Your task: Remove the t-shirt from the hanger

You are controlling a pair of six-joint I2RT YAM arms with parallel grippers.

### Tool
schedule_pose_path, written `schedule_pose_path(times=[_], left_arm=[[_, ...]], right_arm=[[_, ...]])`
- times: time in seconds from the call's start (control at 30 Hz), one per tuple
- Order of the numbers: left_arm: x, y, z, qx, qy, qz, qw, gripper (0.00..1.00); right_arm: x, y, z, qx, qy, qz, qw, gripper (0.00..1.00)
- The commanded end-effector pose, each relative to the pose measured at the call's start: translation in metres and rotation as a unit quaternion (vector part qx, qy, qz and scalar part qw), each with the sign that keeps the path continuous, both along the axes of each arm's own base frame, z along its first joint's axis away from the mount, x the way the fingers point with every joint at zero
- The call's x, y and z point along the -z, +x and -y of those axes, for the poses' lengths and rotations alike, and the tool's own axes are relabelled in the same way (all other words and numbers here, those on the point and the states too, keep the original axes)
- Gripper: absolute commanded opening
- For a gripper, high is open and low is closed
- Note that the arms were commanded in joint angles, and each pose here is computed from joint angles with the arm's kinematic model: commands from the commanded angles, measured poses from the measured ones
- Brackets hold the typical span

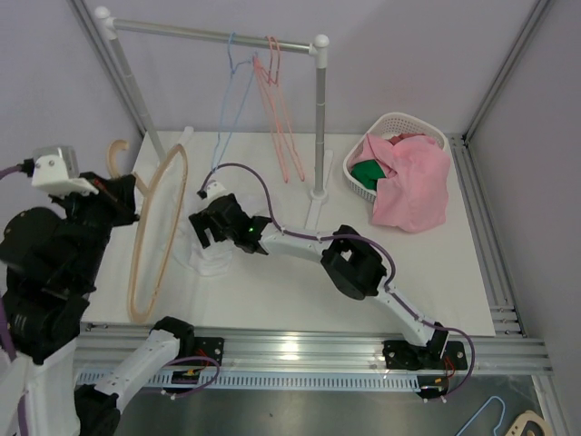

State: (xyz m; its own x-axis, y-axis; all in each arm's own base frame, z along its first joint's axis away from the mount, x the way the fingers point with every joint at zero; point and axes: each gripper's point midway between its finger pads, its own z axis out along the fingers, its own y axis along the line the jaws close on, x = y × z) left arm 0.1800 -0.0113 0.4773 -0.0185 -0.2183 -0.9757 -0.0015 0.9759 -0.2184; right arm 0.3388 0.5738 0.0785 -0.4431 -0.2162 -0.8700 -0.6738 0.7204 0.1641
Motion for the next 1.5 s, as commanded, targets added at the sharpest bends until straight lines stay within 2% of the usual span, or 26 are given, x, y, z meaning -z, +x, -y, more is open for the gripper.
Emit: schedule_pose_path(times=[0.0, 0.13, 0.27, 0.3, 0.33, 0.37, 0.4, 0.43, 0.47, 0.5, 0.53, 0.6, 0.63, 0.7, 0.77, 0.83, 0.87, 0.97, 1.0, 1.07, 1.1, 1.17, 1.2, 1.4, 1.47], left_arm=[[-0.038, 0.035, 0.0, -0.025, 0.005, 0.06, 0.998, 0.01], [-0.059, 0.069, 0.009, -0.028, 0.028, 0.08, 0.996, 0.01], [-0.064, 0.106, 0.014, -0.036, 0.034, 0.089, 0.995, 0.01], [-0.065, 0.119, 0.015, -0.039, 0.033, 0.092, 0.994, 0.01], [-0.064, 0.127, 0.012, -0.044, 0.029, 0.09, 0.995, 0.01], [-0.073, 0.129, 0.011, -0.041, 0.022, 0.1, 0.994, 0.01], [-0.075, 0.136, 0.018, -0.02, 0.02, 0.101, 0.995, 0.01], [-0.066, 0.154, 0.018, -0.011, 0.022, 0.082, 0.996, 0.01], [-0.087, 0.152, 0.022, 0.006, 0.023, 0.103, 0.994, 0.01], [-0.087, 0.158, 0.029, 0.027, 0.031, 0.1, 0.994, 0.01], [-0.094, 0.167, 0.03, 0.031, 0.045, 0.105, 0.993, 0.01], [-0.096, 0.176, 0.036, 0.049, 0.054, 0.105, 0.992, 0.01], [-0.091, 0.189, 0.036, 0.049, 0.058, 0.098, 0.992, 0.01], [-0.094, 0.196, 0.047, 0.081, 0.062, 0.105, 0.989, 0.01], [-0.092, 0.211, 0.052, 0.089, 0.062, 0.104, 0.989, 0.01], [-0.089, 0.223, 0.056, 0.097, 0.062, 0.101, 0.988, 0.01], [-0.085, 0.234, 0.058, 0.1, 0.062, 0.098, 0.988, 0.01], [-0.088, 0.245, 0.062, 0.107, 0.062, 0.1, 0.987, 0.01], [-0.079, 0.257, 0.064, 0.109, 0.064, 0.09, 0.988, 0.01], [-0.086, 0.261, 0.067, 0.115, 0.063, 0.096, 0.987, 0.01], [-0.072, 0.275, 0.068, 0.117, 0.063, 0.077, 0.988, 0.01], [-0.074, 0.28, 0.071, 0.12, 0.061, 0.079, 0.988, 0.01], [-0.072, 0.284, 0.072, 0.121, 0.06, 0.077, 0.988, 0.01], [-0.065, 0.302, 0.074, 0.119, 0.059, 0.077, 0.988, 0.01], [-0.064, 0.308, 0.075, 0.119, 0.059, 0.076, 0.988, 0.01]], right_arm=[[0.01, 0.018, 0.01, 0.019, -0.049, 0.006, 0.999, 0.99], [0.044, 0.012, 0.016, 0.006, -0.111, -0.017, 0.994, 1.0], [0.068, 0.0, 0.025, -0.009, -0.139, -0.033, 0.99, 0.99], [0.079, -0.004, 0.031, -0.009, -0.154, -0.041, 0.987, 0.95], [0.083, -0.006, 0.032, -0.013, -0.161, -0.044, 0.986, 0.87], [0.087, -0.01, 0.035, -0.013, -0.17, -0.049, 0.984, 0.74], [0.097, -0.016, 0.044, -0.014, -0.19, -0.058, 0.98, 0.53], [0.094, -0.019, 0.048, -0.007, -0.191, -0.06, 0.98, 0.44], [0.095, -0.024, 0.053, -0.006, -0.195, -0.065, 0.979, 0.36], [0.093, -0.032, 0.054, -0.009, -0.189, -0.069, 0.979, 0.13], [0.09, -0.047, 0.071, -0.004, -0.191, -0.083, 0.978, 0.0], [0.076, -0.065, 0.077, -0.016, -0.164, -0.089, 0.982, 0.0], [0.061, -0.084, 0.098, -0.022, -0.16, -0.092, 0.982, 0.0], [0.037, -0.095, 0.119, -0.01, -0.147, -0.086, 0.985, 0.0], [-0.006, -0.108, 0.15, 0.006, -0.125, -0.079, 0.989, 0.0], [-0.03, -0.118, 0.177, 0.019, -0.131, -0.08, 0.988, 0.0], [-0.064, -0.122, 0.188, 0.025, -0.104, -0.068, 0.992, 0.0], [-0.11, -0.125, 0.216, 0.048, -0.09, -0.05, 0.994, 0.0], [-0.145, -0.125, 0.227, 0.055, -0.067, -0.034, 0.996, 0.0], [-0.195, -0.11, 0.253, 0.086, -0.038, -0.015, 0.995, 0.0], [-0.211, -0.103, 0.265, 0.103, -0.032, -0.007, 0.994, 0.0], [-0.242, -0.086, 0.295, 0.145, -0.036, 0.027, 0.988, 0.0], [-0.27, -0.073, 0.324, 0.182, -0.027, 0.04, 0.982, 0.0], [-0.353, -0.04, 0.401, 0.25, 0.024, 0.1, 0.963, 0.0], [-0.379, -0.022, 0.427, 0.29, 0.049, 0.115, 0.949, 0.0]])
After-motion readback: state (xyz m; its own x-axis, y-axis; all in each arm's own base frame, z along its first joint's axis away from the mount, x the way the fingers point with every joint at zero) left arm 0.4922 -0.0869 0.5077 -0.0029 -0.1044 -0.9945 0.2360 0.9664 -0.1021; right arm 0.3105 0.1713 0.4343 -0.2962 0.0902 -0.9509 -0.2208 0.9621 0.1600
